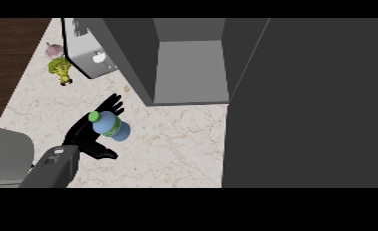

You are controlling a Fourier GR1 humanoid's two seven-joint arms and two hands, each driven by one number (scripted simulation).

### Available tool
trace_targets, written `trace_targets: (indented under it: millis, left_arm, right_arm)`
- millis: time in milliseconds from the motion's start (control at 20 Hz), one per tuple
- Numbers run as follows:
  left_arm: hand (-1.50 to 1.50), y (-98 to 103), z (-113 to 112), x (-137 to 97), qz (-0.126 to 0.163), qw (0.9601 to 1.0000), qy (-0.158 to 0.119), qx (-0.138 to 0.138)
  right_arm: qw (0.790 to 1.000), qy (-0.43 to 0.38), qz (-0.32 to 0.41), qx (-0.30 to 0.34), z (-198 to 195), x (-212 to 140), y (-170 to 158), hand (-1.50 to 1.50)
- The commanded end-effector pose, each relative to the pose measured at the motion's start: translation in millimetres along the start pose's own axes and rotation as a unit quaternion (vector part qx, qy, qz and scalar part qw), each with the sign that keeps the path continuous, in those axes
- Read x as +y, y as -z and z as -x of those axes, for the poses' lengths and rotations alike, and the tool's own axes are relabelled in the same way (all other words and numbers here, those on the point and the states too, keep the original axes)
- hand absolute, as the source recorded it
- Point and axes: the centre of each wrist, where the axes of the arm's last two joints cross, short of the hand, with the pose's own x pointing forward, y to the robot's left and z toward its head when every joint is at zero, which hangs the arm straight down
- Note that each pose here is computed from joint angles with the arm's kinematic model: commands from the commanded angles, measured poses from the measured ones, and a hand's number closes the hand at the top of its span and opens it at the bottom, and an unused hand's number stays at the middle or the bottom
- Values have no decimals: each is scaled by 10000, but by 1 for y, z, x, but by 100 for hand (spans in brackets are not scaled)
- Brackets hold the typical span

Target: Pick up the bottled water, place it into the cabinet and close the cabinet

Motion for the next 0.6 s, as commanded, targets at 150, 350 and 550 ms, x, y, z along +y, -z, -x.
trace_targets:
  millis: [150,350,550]
  left_arm:
    - [-150,4,7,-7,756,9931,-828,-352]
    - [-150,-1,15,-9,859,9912,-984,-204]
    - [-150,27,21,-38,1089,9868,-1198,-68]
  right_arm:
    - [10000,-40,11,27,7,3,9,-150]
    - [10000,-13,-37,-1,-1,-1,6,-150]
    - [9999,66,72,45,6,-4,10,-150]
